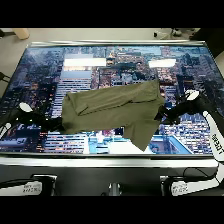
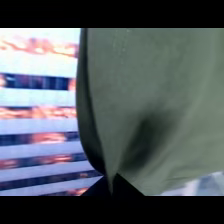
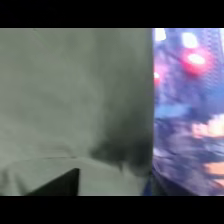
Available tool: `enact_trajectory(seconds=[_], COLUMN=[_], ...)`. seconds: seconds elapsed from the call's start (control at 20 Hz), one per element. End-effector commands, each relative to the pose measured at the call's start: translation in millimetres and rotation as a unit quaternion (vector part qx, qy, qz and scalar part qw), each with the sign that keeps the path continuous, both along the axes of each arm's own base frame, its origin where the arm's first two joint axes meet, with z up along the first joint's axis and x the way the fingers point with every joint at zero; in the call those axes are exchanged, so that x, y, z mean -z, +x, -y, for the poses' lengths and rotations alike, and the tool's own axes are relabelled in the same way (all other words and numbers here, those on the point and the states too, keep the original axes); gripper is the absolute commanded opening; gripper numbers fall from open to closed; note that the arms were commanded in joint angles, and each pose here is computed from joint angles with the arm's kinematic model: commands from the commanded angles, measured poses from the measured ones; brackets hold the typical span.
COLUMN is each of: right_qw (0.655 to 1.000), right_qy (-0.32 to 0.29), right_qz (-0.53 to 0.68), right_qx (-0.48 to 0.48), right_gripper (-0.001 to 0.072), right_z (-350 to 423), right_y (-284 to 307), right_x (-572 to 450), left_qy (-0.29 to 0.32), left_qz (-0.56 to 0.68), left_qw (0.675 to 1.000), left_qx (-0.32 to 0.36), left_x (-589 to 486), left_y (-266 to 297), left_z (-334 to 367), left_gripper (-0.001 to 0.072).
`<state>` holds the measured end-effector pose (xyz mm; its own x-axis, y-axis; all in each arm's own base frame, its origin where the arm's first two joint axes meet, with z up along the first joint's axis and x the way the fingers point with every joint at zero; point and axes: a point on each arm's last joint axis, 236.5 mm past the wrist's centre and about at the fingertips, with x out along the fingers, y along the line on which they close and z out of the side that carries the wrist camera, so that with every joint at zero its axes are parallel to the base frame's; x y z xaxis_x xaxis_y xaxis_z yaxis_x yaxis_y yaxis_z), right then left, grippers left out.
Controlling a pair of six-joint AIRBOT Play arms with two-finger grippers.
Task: Fold the shirts.
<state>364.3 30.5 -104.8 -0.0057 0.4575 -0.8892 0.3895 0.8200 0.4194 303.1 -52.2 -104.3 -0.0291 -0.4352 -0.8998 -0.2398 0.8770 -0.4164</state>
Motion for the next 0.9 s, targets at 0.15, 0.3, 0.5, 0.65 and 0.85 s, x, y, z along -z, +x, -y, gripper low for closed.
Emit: enact_trajectory(seconds=[0.15, 0.3, 0.5, 0.65, 0.85], right_qw=[0.992, 0.938, 0.691, 0.569, 0.601], right_qy=[0.016, -0.032, -0.198, -0.265, -0.297], right_qz=[0.121, 0.344, 0.695, 0.778, 0.741], right_qx=[0.018, -0.019, -0.009, 0.033, 0.051], right_gripper=[0.0017, 0.0017, 0.0018, 0.0018, 0.0019], right_z=[-5.7, 6.2, 19.4, 15.3, 25.2], right_y=[57.1, 107.7, 11.6, -120.9, -164.4], right_x=[-33.7, -211.7, -559.6, -654.3, -633.8], left_qy=[0.010, 0.074, 0.142, 0.150, 0.178], left_qz=[0.120, 0.353, 0.729, 0.825, 0.801], left_qw=[0.993, 0.933, 0.668, 0.540, 0.569], left_qx=[0.003, 0.001, -0.054, -0.072, -0.060], left_x=[-73.3, -241.2, -588.9, -689.8, -668.9], left_y=[38.4, 93.9, 21.0, -91.0, -114.7], left_z=[-1.9, -21.6, -27.1, -14.5, -15.1], left_gripper=[0.0030, 0.0030, 0.0030, 0.0030, 0.0030])
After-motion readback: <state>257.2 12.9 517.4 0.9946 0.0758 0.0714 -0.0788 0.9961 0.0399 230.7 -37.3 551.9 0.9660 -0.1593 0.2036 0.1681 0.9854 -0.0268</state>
